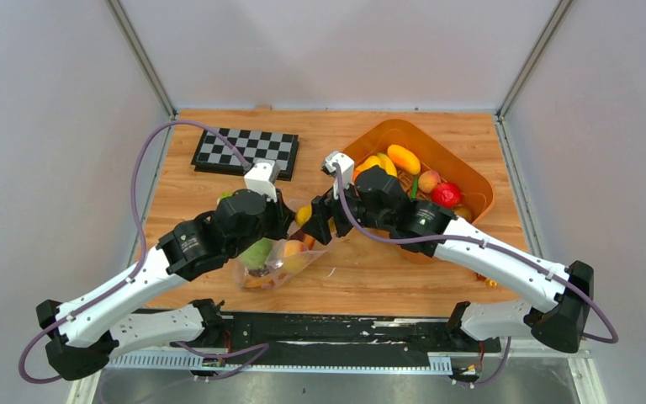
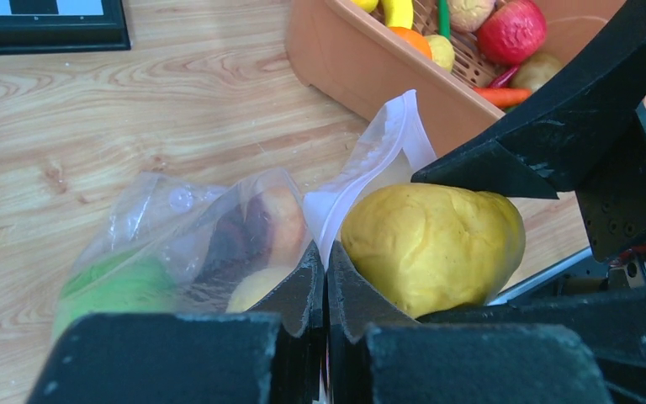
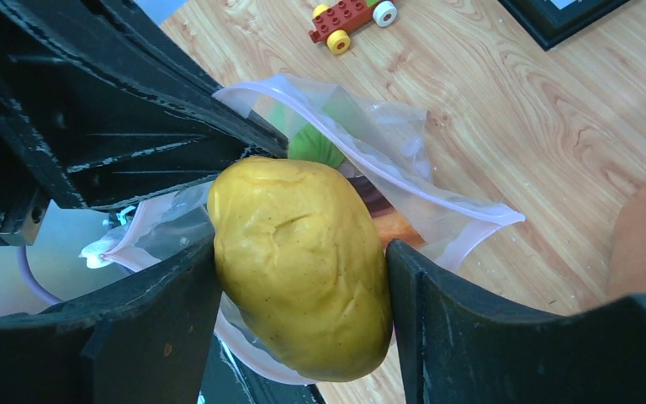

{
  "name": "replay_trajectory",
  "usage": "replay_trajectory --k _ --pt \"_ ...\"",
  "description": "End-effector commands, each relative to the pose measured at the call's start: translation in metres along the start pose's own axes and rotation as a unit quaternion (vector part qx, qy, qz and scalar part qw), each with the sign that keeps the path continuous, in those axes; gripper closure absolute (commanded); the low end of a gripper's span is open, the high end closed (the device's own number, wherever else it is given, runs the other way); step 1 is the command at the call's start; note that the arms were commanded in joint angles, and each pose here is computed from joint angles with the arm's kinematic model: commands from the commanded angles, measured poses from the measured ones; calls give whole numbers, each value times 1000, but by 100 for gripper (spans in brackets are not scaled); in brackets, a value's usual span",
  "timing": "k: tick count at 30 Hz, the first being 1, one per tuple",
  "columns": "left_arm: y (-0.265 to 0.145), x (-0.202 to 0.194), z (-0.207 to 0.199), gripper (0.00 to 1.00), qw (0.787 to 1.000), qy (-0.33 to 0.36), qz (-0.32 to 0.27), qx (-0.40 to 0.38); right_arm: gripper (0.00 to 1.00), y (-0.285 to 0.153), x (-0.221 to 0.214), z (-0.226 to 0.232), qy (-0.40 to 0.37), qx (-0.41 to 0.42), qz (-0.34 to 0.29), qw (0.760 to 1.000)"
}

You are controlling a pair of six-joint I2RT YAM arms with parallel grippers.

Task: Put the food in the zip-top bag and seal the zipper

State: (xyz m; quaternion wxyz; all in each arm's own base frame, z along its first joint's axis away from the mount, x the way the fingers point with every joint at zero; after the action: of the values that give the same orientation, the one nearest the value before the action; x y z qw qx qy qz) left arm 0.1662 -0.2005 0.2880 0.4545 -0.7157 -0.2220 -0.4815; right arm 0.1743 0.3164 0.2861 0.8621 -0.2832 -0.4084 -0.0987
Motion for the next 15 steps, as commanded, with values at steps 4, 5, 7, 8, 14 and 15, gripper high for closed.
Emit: replay_trajectory --k 4,5,7,8,14,15 --pt "-16 32 0 97 998 -27 -58 -4 17 -9 20 19 -22 28 -29 999" --pt "-17 33 1 96 998 -28 -60 -3 15 -10 21 19 -22 28 -32 999" --pt "-17 33 2 96 998 -28 -61 -1 13 -14 23 19 -23 27 -44 998" --pt "-18 33 2 96 998 -28 -61 0 13 -15 24 19 -21 28 -48 998" --pt "-17 30 4 96 998 -29 -56 6 14 -40 37 20 -3 18 -103 995" --pt "-17 29 5 96 998 -28 -56 8 14 -45 39 18 -1 13 -112 994"
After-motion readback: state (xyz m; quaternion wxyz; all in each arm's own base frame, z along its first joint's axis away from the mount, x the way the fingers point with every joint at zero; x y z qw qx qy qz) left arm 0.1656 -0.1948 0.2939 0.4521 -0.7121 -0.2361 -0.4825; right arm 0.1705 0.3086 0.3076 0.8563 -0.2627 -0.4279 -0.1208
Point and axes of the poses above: each gripper's point midway between its finger pads, its own y axis out along the fingers, its own z axis along the line the jaws close on, x = y × z, the point moved 4 cm from there along -y, back along the fingers, and after that the axes turned 14 degrees about y, right-handed, at the moved point
